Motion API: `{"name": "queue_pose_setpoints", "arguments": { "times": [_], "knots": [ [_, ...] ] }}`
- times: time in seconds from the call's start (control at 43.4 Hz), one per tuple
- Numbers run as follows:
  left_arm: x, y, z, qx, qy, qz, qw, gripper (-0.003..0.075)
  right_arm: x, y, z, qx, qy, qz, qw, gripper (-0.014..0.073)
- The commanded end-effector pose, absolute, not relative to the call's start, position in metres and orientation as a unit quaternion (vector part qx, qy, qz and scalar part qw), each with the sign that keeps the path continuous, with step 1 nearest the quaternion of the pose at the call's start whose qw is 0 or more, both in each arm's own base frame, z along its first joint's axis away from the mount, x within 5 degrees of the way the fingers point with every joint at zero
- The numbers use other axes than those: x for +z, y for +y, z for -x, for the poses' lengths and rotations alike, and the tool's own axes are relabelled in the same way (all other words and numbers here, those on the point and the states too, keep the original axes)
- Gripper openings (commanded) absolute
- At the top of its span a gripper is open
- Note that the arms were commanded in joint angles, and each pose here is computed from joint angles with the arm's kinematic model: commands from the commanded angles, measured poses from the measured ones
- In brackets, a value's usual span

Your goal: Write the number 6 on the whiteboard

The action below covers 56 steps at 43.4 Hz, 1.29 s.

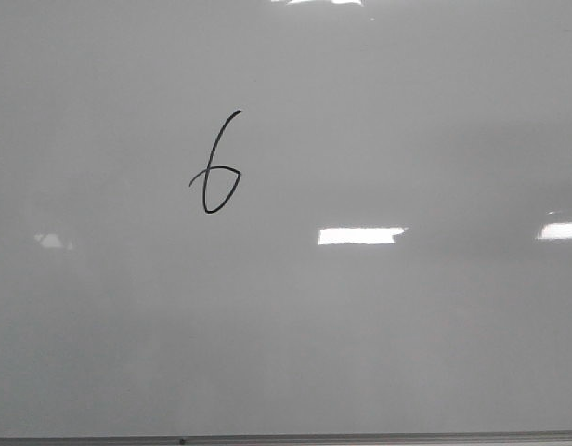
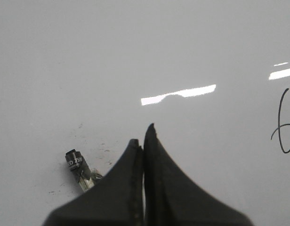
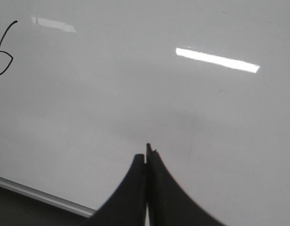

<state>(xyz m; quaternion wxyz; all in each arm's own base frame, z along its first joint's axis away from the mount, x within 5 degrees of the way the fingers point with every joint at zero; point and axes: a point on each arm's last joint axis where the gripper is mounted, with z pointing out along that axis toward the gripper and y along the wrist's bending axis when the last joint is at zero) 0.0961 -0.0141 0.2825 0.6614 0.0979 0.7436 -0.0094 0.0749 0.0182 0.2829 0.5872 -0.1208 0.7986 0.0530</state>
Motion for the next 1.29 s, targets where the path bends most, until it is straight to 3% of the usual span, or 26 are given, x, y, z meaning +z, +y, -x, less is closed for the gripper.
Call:
{"name": "queue_pose_setpoints", "arguments": {
  "times": [0.0,0.346,0.669,1.269],
  "knots": [
    [0.291,-0.012,-0.089,-0.009,0.705,-0.088,0.704,-0.0020,0.299,0.018,-0.077,0.058,0.767,0.112,0.629,-0.0060],
    [0.238,-0.001,-0.047,0.018,0.678,-0.028,0.734,-0.0020,0.299,0.018,-0.077,0.058,0.767,0.112,0.629,-0.0060],
    [0.201,0.000,-0.055,0.026,0.706,-0.019,0.707,-0.0020,0.299,0.018,-0.077,0.057,0.769,0.113,0.627,-0.0060],
    [0.199,0.000,-0.055,0.025,0.717,-0.020,0.697,-0.0020,0.299,0.018,-0.077,0.057,0.769,0.113,0.627,-0.0060]
  ]
}}
